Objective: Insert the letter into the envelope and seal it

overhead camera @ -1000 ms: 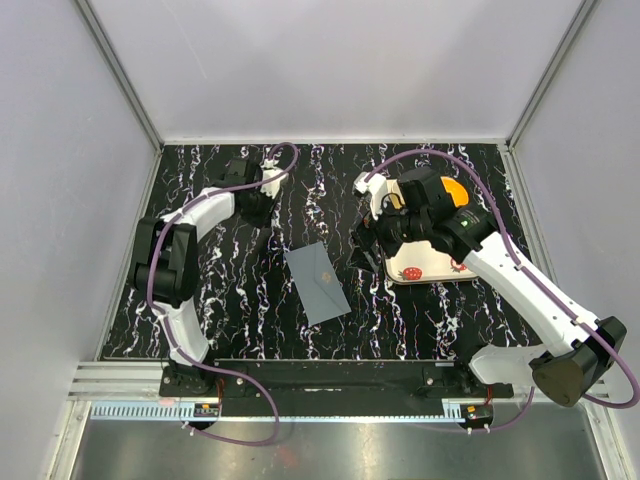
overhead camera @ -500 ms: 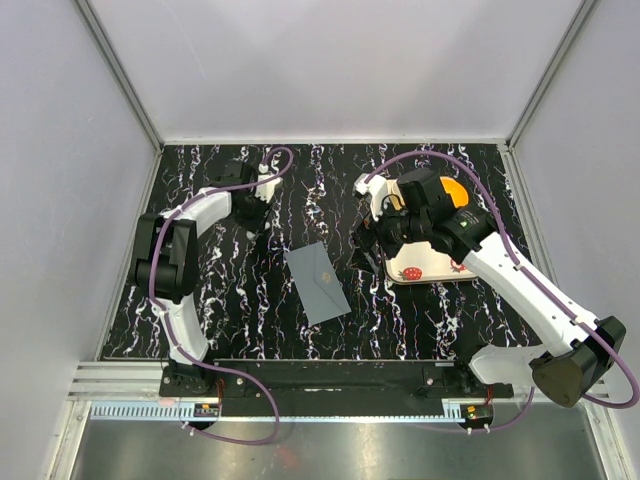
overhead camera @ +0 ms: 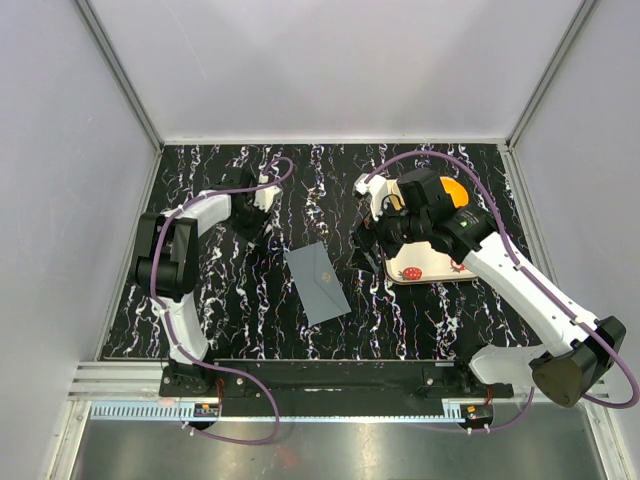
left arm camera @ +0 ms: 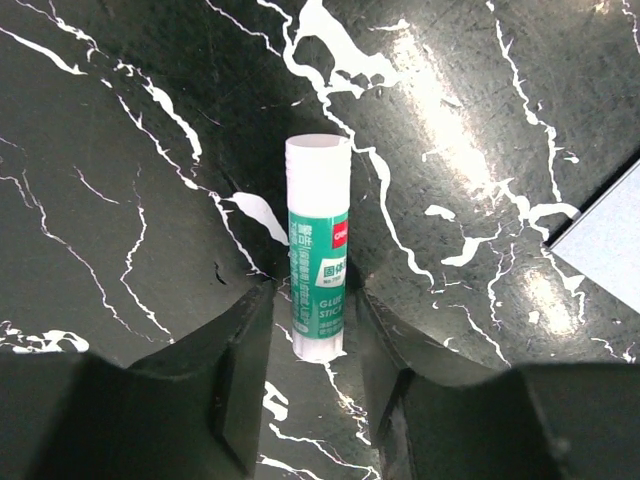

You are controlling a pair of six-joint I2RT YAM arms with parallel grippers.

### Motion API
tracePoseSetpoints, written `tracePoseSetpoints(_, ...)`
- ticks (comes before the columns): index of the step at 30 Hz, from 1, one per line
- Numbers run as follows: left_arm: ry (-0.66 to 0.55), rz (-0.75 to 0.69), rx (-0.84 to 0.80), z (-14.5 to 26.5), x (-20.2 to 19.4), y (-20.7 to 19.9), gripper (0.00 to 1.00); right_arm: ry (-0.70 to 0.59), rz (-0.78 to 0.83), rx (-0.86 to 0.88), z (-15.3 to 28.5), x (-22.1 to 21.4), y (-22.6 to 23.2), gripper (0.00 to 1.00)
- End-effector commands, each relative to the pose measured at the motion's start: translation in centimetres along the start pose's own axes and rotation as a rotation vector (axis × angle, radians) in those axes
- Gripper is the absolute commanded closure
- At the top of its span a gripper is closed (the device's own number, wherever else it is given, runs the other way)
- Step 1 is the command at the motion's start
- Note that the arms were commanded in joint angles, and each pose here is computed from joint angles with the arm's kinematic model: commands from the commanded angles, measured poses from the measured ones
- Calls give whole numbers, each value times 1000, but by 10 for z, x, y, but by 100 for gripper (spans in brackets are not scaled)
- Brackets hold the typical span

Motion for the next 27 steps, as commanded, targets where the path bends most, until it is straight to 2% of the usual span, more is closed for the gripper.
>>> tracePoseSetpoints(1, -7, -11, -2, 1, 3, 2, 57, -46, 19, -11, 8, 10, -2, 2)
tracePoseSetpoints(6, -11, -15, -1, 4, 7, 2, 45, -44, 20, -9, 7, 10, -1, 2)
tracePoseSetpoints(10, -13, -13, -2, 6, 9, 2, 27, -47, 19, -10, 8, 10, -1, 2)
tracePoseSetpoints(12, -20, -13, 0, 7, 12, 2, 25, -45, 17, -11, 8, 10, -1, 2)
tracePoseSetpoints(14, -32, -14, 2, 11, 17, 2, 13, -45, 17, -13, 8, 10, -1, 2)
tracePoseSetpoints(16, -38, -11, 4, 17, 21, 2, 11, -48, 16, -20, 9, 11, -2, 2)
tracePoseSetpoints(19, -78, -13, 8, 43, 38, -2, 8, -57, 12, -54, 14, 14, -5, 2)
tracePoseSetpoints(20, -121, -20, 3, 58, 51, -4, 1, -60, -5, -72, 16, 16, -7, 2)
tracePoseSetpoints(23, -151, -2, -10, 99, 59, -13, 1, -100, -61, -132, 32, 20, -19, 2)
tracePoseSetpoints(27, -298, 41, 10, 175, 64, -30, 1, -123, -155, -239, 55, 16, -39, 2)
Point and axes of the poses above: each gripper's point midway between its finger pads, its own z axis back along the fingers, its own y axis along the line the jaws close on, x = y × z, the point moved 9 cm from there along z, back along the fingers, and after that the axes turned 14 degrees about z, right-handed, at the moved point
